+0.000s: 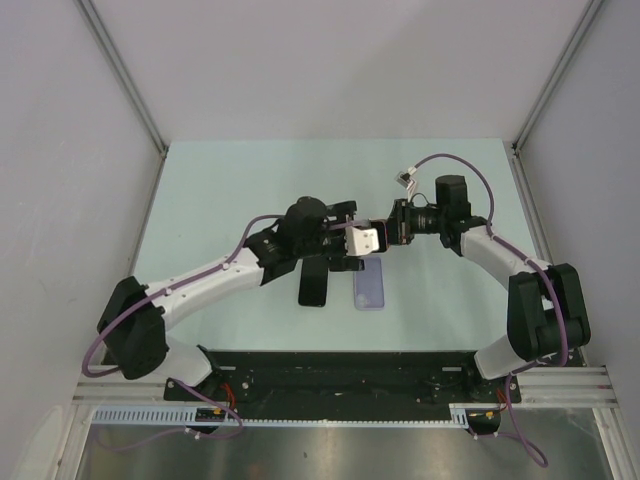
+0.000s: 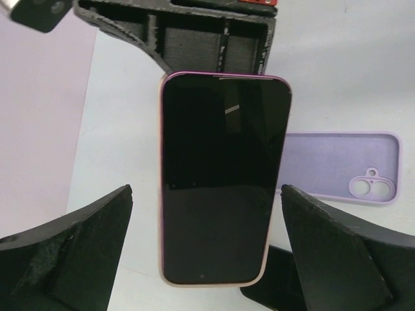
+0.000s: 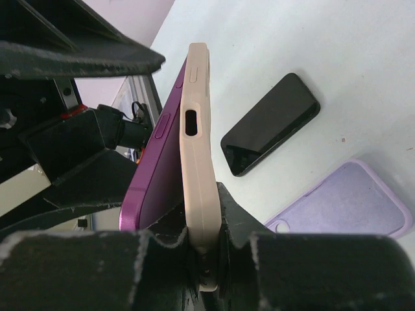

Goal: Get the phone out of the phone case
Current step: Remove the phone from the phone case.

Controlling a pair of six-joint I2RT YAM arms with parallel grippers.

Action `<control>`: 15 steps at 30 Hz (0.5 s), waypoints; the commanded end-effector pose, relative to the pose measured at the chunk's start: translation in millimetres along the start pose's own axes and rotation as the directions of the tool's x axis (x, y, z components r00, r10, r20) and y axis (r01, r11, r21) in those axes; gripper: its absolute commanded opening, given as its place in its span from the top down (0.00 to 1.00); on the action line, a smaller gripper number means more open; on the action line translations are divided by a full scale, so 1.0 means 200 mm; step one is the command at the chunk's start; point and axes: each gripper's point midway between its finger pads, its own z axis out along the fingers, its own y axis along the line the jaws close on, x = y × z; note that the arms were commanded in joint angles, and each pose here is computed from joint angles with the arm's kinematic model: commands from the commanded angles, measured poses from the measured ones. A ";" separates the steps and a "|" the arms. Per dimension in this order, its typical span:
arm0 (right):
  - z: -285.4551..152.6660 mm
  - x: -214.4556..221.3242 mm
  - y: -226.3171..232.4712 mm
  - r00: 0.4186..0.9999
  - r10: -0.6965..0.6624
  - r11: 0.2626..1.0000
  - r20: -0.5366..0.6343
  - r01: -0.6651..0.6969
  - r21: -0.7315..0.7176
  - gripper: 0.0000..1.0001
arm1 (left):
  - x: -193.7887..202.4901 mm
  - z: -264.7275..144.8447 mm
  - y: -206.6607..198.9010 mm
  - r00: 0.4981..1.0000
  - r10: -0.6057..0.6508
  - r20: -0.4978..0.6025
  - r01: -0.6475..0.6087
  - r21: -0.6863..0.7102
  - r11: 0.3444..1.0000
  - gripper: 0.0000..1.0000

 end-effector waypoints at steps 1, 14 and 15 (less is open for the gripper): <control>-0.01 -0.04 0.07 0.998 -0.057 0.997 0.012 0.058 -0.054 1.00 | -0.10 0.02 0.04 0.999 0.033 0.037 -0.033 -0.025 0.999 0.00; -0.01 -0.04 0.09 0.998 -0.064 0.996 0.010 0.065 -0.060 1.00 | -0.10 0.10 0.05 1.000 -0.020 0.014 0.020 -0.030 0.999 0.00; -0.01 -0.04 0.09 0.998 -0.068 0.996 0.011 0.069 -0.061 1.00 | -0.10 0.10 0.05 1.000 -0.021 0.013 0.021 -0.027 0.999 0.00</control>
